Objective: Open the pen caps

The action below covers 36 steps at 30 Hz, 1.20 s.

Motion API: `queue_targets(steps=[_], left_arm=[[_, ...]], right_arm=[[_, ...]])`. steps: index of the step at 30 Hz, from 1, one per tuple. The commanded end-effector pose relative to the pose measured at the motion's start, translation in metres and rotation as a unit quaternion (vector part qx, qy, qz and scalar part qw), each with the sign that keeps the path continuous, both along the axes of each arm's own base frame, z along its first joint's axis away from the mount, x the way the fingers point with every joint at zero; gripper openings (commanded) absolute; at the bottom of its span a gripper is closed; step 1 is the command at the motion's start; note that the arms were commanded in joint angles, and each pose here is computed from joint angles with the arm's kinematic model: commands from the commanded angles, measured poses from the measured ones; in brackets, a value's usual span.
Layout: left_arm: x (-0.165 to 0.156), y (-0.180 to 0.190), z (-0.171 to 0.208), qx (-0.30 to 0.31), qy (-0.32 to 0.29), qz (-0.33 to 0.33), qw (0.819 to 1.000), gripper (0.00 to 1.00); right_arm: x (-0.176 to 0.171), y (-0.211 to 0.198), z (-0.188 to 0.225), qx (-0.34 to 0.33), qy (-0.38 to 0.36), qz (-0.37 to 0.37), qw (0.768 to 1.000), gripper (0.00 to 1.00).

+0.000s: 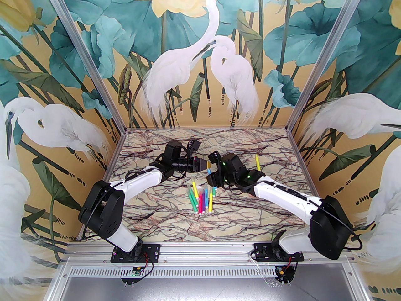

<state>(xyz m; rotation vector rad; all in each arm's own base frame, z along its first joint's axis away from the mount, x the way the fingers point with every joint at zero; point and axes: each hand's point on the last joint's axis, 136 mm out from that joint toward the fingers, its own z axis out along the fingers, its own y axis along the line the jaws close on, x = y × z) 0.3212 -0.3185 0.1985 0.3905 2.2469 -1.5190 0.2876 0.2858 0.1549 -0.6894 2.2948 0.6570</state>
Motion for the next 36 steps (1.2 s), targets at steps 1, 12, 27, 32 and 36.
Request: queue_targets(steps=[1, 12, 27, 32, 36], left_arm=[[-0.003, -0.004, 0.021, -0.018, -0.013, -0.012, 1.000, 0.00], [0.009, 0.000, 0.024, -0.006, -0.027, 0.020, 0.999, 0.00], [0.067, 0.051, 0.043, -0.002, -0.006, 0.145, 0.989, 0.00], [0.074, 0.069, 0.036, 0.042, -0.012, 0.169, 0.985, 0.00], [0.086, 0.118, -0.006, 0.202, -0.007, 0.237, 0.950, 0.00]], right_arm=[[0.002, 0.000, 0.002, 0.004, 0.001, 0.000, 1.000, 0.32], [-0.007, -0.011, -0.009, -0.009, 0.017, 0.001, 1.000, 0.12], [-0.031, -0.038, -0.036, -0.018, 0.036, 0.018, 0.999, 0.00], [-0.019, -0.054, -0.032, -0.034, 0.019, -0.014, 0.999, 0.00], [0.014, -0.088, -0.029, -0.062, 0.004, -0.096, 0.993, 0.00]])
